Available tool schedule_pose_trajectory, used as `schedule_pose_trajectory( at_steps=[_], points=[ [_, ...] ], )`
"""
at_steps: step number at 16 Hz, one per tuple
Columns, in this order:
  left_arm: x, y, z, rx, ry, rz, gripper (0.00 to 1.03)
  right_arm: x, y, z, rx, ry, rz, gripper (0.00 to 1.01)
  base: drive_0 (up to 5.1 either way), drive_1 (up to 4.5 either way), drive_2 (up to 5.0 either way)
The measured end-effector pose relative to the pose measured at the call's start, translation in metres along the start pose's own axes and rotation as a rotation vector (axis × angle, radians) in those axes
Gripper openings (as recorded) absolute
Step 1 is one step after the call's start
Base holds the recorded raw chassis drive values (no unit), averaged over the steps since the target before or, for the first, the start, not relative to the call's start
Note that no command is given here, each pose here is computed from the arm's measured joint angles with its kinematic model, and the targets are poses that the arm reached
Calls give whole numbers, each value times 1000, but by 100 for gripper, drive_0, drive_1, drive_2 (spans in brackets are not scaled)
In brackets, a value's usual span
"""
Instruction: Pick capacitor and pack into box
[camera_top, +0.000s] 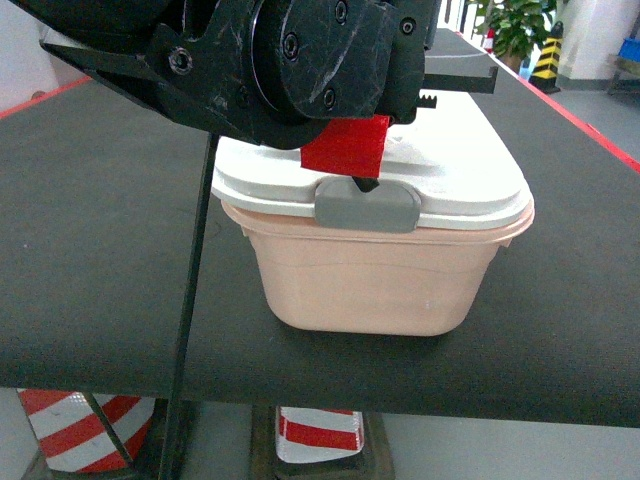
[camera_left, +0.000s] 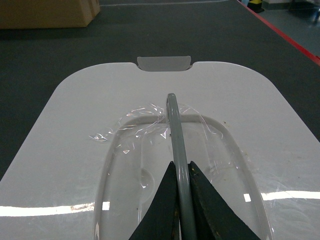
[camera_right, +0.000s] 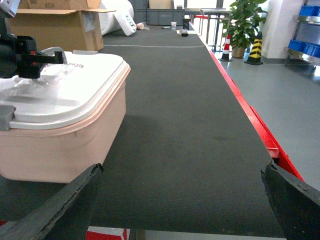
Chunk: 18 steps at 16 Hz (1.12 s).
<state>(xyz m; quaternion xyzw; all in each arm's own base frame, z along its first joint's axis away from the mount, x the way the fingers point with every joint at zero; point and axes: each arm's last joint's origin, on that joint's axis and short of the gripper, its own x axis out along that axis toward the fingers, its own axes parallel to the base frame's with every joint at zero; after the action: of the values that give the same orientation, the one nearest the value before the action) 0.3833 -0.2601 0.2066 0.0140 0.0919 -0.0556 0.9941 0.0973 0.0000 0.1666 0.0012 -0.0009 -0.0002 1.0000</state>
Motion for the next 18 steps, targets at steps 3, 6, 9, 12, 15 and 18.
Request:
schedule_pose_trajectory(
  at_steps=[3,6,9,12,15,18],
  points=[
    [-3,0,-9,-18,-7,-24,45,0,0,0,0,0,0,98,0,0,0],
    [-8,5,-6,-74,-113,-22,78,0,0,0,0,0,0,98,0,0,0],
    [-13,9,4,-112,-181,-21,90,0,0,0,0,0,0,98,0,0,0],
    [-27,21,29,-178,-298,0,98,0,0,0,0,0,0,98,0,0,0],
    [-54,55,42,-172,-363,85,98,0,0,0,0,0,0,98,0,0,0],
    [-100,94,31,-85,-391,248,98,0,0,0,0,0,0,98,0,0,0]
  ],
)
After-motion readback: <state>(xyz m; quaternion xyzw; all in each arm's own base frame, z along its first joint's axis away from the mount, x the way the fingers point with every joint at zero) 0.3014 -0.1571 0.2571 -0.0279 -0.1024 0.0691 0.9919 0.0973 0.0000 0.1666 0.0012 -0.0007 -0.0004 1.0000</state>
